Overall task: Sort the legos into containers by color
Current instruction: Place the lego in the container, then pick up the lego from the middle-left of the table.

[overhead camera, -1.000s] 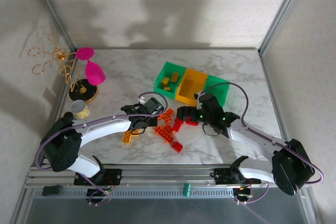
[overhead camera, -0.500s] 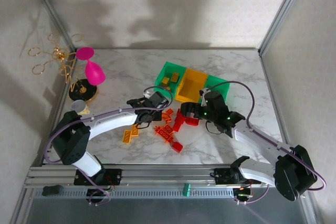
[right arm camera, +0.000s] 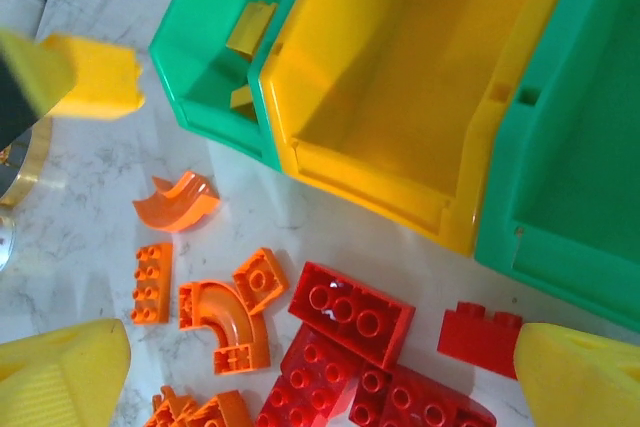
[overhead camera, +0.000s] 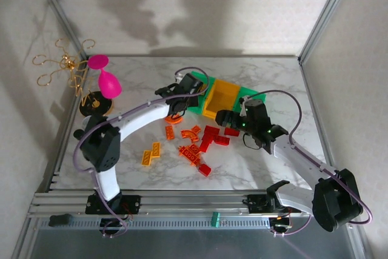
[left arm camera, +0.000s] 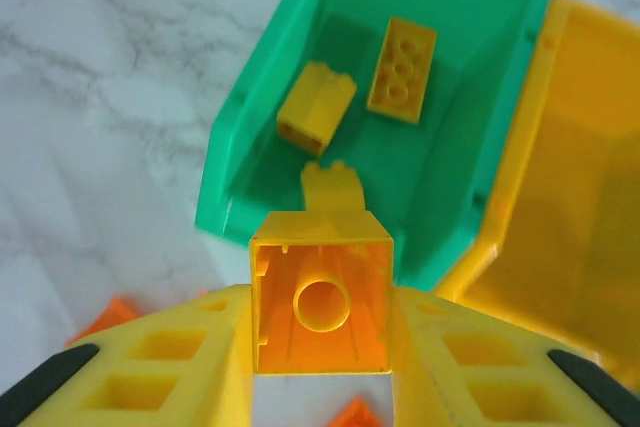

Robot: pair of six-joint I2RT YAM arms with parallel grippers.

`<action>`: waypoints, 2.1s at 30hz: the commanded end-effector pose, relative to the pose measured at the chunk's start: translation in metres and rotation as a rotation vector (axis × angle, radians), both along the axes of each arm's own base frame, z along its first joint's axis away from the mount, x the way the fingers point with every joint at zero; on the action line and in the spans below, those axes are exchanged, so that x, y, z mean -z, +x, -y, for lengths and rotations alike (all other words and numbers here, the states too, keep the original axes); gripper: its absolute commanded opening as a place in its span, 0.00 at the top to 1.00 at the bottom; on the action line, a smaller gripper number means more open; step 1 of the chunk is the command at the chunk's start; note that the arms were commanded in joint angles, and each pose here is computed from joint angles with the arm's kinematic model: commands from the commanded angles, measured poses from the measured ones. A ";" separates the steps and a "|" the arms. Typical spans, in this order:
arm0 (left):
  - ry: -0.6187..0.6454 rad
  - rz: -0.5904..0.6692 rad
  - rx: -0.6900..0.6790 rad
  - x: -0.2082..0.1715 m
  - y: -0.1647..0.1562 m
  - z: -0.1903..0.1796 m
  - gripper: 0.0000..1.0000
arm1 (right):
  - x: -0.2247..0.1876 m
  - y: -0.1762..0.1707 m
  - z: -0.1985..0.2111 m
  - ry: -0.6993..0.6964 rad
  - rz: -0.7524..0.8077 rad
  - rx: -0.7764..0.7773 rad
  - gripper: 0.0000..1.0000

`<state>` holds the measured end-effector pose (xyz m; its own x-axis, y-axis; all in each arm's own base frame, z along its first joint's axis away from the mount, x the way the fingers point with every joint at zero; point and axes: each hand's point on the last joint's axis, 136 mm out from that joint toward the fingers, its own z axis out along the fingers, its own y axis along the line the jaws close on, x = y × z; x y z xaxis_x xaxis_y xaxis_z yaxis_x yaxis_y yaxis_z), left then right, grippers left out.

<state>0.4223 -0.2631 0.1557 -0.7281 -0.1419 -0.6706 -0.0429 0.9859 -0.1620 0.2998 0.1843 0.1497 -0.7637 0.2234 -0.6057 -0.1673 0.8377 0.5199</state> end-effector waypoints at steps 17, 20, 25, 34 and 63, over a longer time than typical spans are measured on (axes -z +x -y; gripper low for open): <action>0.011 0.045 0.033 -0.016 0.049 0.009 0.49 | -0.035 0.016 -0.021 0.039 0.093 -0.103 0.01; -0.028 0.043 0.030 -0.023 0.018 -0.008 0.49 | -0.027 0.009 -0.026 0.037 0.071 -0.131 0.01; -0.045 -0.018 -0.018 -0.008 -0.042 -0.050 0.48 | -0.016 -0.012 -0.045 0.026 0.036 -0.220 0.01; 0.029 -0.228 -0.087 0.053 -0.151 -0.109 0.46 | 0.015 -0.057 -0.074 0.019 -0.050 -0.324 0.01; 0.231 -0.369 -0.029 0.124 -0.158 -0.124 0.43 | 0.044 -0.083 -0.096 0.030 -0.130 -0.324 0.01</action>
